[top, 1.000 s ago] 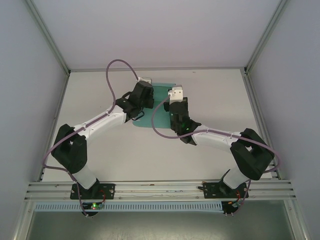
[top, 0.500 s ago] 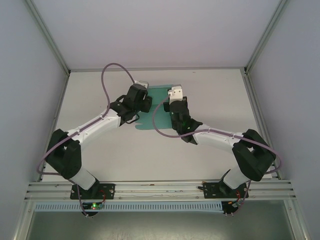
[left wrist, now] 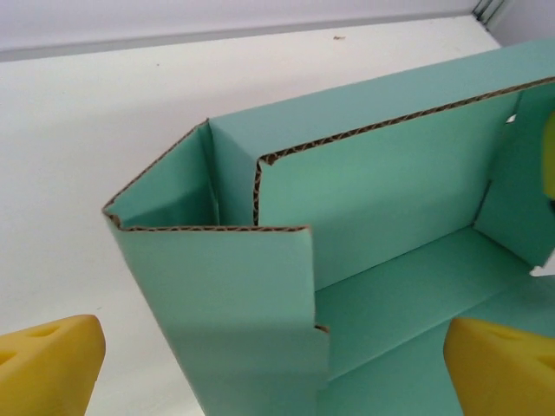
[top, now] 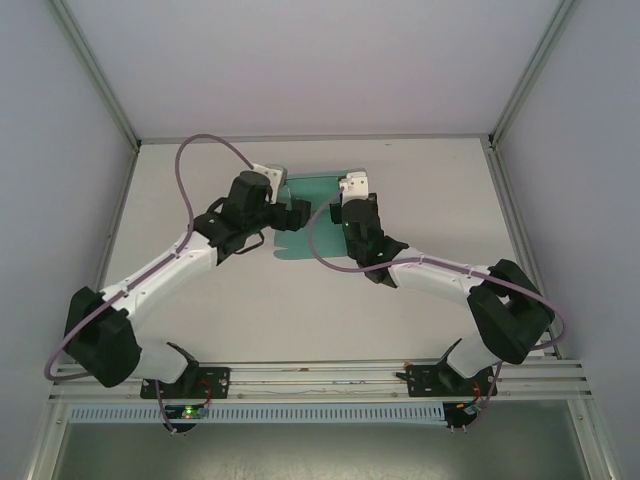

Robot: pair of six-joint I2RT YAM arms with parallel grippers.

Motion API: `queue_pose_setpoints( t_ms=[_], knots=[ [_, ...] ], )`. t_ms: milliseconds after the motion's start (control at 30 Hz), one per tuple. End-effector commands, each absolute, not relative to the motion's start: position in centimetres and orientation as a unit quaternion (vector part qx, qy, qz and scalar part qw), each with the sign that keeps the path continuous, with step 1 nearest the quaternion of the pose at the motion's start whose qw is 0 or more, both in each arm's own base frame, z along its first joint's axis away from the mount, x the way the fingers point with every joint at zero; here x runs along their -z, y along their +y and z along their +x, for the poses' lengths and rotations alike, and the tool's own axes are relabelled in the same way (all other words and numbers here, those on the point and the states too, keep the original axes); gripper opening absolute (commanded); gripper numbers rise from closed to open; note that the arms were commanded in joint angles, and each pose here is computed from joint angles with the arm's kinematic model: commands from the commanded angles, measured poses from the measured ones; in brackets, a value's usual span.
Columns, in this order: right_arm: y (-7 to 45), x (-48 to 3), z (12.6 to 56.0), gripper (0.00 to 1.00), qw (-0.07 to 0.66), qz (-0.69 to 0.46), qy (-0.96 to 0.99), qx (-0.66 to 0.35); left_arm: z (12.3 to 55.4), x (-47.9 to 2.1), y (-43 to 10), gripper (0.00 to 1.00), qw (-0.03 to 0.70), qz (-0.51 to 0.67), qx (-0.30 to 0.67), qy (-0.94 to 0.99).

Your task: Assemble paper box

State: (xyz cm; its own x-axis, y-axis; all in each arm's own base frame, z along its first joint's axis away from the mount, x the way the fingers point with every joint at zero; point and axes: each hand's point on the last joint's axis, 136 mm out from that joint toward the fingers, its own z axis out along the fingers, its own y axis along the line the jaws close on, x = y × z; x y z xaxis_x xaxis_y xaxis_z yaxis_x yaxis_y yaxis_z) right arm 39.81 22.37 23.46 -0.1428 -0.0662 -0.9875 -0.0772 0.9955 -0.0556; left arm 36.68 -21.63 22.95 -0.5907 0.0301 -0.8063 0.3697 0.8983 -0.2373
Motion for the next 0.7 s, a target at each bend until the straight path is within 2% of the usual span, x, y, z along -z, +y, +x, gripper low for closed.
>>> queue_pose_setpoints(
  t_ms=[0,200,367,467,567,667],
  knots=[
    [22.1,-24.9,40.1,0.00,0.661,-0.029,0.749,-0.019,36.3,-24.2,-20.7,1.00,0.451,0.103,0.209,0.861],
    [21.8,-24.8,40.1,0.00,0.658,-0.028,0.752,-0.021,35.6,-24.1,-17.2,1.00,0.439,0.047,0.225,0.869],
    [21.7,-25.0,40.0,0.00,0.658,-0.028,0.752,-0.031,35.4,-23.7,-17.0,0.80,0.414,0.053,0.291,0.861],
    [21.7,-25.1,40.0,0.00,0.658,-0.025,0.751,-0.039,35.1,-23.3,-18.9,0.75,0.406,0.095,0.337,0.844],
    [21.9,-25.3,40.0,0.00,0.660,-0.025,0.750,-0.048,35.8,-22.5,-19.5,0.70,0.390,0.104,0.344,0.848],
    [22.1,-25.4,40.0,0.00,0.659,-0.028,0.750,-0.055,36.3,-22.5,-20.5,0.68,0.384,0.118,0.362,0.841]
  ],
)
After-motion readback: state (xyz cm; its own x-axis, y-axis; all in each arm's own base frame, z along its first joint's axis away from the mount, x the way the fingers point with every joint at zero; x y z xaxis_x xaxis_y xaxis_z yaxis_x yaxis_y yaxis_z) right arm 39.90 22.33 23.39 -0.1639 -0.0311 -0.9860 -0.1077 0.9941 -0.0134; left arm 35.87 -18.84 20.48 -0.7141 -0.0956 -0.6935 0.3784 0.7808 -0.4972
